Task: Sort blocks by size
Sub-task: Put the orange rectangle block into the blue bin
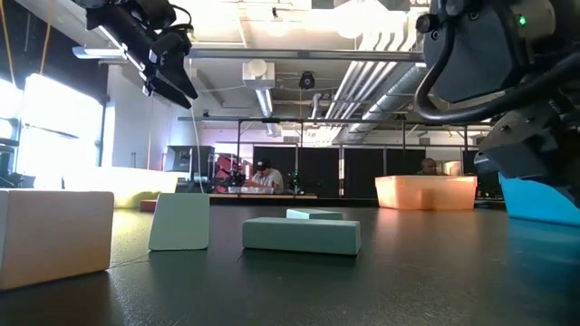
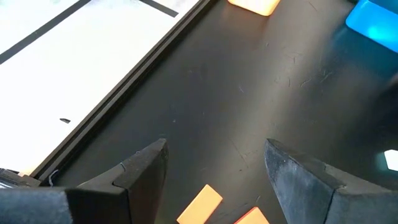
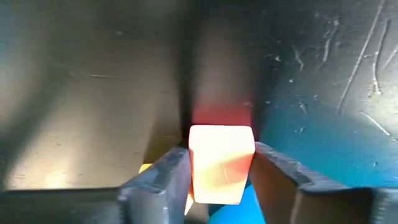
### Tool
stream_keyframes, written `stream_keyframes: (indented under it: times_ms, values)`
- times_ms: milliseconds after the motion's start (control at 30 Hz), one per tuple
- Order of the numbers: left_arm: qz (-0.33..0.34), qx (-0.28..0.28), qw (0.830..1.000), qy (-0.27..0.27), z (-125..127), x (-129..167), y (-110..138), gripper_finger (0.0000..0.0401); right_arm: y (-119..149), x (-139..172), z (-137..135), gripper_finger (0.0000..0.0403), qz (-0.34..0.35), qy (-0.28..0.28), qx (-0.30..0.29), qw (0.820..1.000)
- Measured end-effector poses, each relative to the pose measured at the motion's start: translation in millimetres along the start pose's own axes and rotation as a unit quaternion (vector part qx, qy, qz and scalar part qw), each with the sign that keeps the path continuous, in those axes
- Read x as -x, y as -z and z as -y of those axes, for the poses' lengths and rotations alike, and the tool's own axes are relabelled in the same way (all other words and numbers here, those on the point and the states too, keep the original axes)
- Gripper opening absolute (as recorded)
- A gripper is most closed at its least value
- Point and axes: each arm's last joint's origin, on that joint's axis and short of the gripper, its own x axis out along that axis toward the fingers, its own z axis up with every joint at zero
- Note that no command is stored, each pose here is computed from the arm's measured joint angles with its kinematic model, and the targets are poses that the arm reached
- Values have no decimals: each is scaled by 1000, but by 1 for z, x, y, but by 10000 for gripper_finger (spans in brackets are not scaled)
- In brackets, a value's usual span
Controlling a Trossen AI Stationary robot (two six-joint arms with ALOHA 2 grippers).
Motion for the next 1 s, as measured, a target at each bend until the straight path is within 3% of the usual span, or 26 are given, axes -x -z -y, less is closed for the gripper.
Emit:
stream_keyframes:
  times_ms: [67, 300, 533, 633, 767, 900, 1000]
  values:
    - [0, 0, 1000, 0, 0, 0, 0, 252, 0, 0, 0, 126, 0, 0, 0, 1000]
    - [0, 0, 1000, 0, 0, 0, 0, 252, -4, 9, 11, 125, 3, -16, -41, 999]
    - [0, 0, 1000, 0, 0, 0, 0, 252, -31, 55, 27, 130, 124, -29, -46, 991]
    - [0, 0, 1000, 0, 0, 0, 0, 252, -35, 81, 39, 129, 176, -8, -83, 981]
    - [1, -3, 1000, 0, 0, 0, 0, 252, -15, 99, 58, 130, 207, 13, -158, 965]
    - [1, -29, 1000, 0, 0, 0, 0, 252, 23, 97, 74, 130, 169, 1, -229, 959]
    - [-1, -34, 999, 1, 0, 0, 0, 252, 59, 101, 80, 130, 147, -9, -307, 940]
